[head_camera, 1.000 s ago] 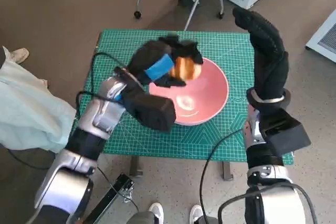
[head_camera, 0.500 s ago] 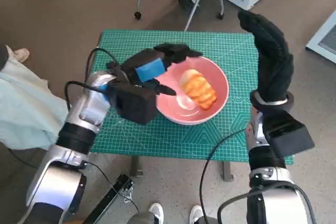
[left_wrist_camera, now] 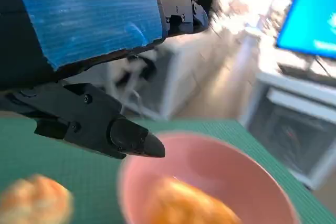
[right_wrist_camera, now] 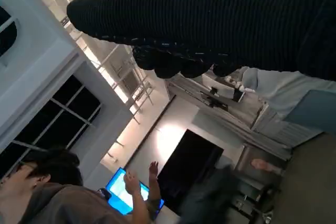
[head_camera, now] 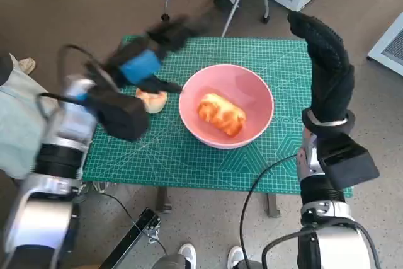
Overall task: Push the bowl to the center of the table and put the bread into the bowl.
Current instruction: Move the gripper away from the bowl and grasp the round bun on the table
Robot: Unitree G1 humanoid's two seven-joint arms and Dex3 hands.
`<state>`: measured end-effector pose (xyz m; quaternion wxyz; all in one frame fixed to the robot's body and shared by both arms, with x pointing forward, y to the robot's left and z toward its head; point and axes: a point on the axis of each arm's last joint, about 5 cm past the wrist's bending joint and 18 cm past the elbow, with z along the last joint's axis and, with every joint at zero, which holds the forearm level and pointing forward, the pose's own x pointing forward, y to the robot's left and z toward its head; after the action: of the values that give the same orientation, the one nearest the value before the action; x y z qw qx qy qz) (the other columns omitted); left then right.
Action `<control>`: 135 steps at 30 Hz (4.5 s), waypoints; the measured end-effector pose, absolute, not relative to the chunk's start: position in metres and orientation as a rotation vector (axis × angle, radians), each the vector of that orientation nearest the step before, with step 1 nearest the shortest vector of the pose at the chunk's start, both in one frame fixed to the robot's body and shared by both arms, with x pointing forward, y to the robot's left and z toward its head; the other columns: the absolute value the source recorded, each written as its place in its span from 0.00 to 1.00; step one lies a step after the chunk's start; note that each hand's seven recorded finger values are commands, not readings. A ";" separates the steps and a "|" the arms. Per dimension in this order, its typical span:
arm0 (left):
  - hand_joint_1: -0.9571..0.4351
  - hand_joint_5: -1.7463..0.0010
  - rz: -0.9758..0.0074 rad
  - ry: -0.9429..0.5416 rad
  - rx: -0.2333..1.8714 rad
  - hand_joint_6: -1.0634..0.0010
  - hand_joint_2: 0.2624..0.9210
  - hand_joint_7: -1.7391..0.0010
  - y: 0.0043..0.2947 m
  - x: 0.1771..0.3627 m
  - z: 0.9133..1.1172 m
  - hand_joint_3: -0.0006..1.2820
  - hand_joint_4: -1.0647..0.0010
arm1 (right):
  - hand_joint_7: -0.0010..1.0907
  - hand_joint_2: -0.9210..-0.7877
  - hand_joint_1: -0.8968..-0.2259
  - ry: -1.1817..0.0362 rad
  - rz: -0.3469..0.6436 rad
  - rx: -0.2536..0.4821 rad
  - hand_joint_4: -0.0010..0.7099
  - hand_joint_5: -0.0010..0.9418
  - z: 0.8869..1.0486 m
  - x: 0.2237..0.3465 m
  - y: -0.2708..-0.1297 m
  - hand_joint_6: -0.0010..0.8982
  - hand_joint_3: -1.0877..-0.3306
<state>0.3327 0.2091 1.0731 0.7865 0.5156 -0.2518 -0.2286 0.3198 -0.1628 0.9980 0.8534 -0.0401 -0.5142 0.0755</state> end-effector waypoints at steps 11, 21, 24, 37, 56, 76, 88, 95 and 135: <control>0.51 0.99 -0.416 -0.357 1.141 0.80 0.84 0.92 0.239 0.338 1.061 0.00 0.89 | 0.70 0.00 0.47 -1.085 0.154 -0.080 0.51 0.00 0.998 0.320 -0.164 0.06 0.42; 0.51 1.00 -0.427 -0.192 1.167 0.79 0.84 0.94 0.247 0.342 1.040 0.00 0.88 | 0.71 0.00 0.47 -1.084 0.160 -0.079 0.51 0.00 0.998 0.320 -0.164 0.06 0.43; 0.51 1.00 -0.426 -0.162 1.172 0.78 0.83 0.94 0.245 0.344 1.036 0.00 0.89 | 0.71 0.00 0.46 -1.083 0.165 -0.082 0.51 0.00 0.998 0.320 -0.164 0.06 0.43; 0.52 1.00 -0.449 -0.005 1.239 0.77 0.83 0.97 0.222 0.354 1.013 0.00 0.89 | 0.72 0.00 0.43 -1.089 0.175 -0.089 0.51 0.00 1.000 0.320 -0.165 0.05 0.44; 0.57 0.98 -0.466 0.166 1.331 0.66 0.88 0.97 0.182 0.360 0.988 0.01 0.75 | 0.72 0.00 0.45 -1.123 0.179 -0.087 0.49 0.00 1.000 0.313 -0.169 0.05 0.47; 0.69 0.28 -0.354 0.109 1.425 0.37 1.00 0.35 0.183 0.362 0.990 0.08 0.45 | 0.73 0.00 0.47 -1.155 0.194 -0.069 0.49 0.00 1.003 0.307 -0.172 0.04 0.48; 0.69 0.35 -0.217 -0.315 1.315 0.40 1.00 0.31 0.182 0.367 1.052 0.05 0.36 | 0.74 0.00 0.48 -1.156 0.209 -0.072 0.49 0.00 1.003 0.306 -0.173 0.04 0.48; 0.69 0.38 -0.171 -0.616 1.236 0.38 1.00 0.33 0.171 0.359 1.093 0.03 0.31 | 0.74 0.00 0.49 -1.157 0.209 -0.073 0.49 0.00 1.003 0.305 -0.173 0.04 0.49; 0.55 1.00 -0.427 -0.092 1.302 0.89 0.67 0.96 0.204 0.301 1.092 0.00 1.00 | 0.76 0.00 0.46 -1.146 0.201 -0.064 0.49 0.00 1.000 0.303 -0.177 0.02 0.49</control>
<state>0.3009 0.2040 1.0922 0.7734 0.6010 -0.0424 -0.1970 0.3032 -0.1772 1.0002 0.8350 -0.0304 -0.5412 0.0950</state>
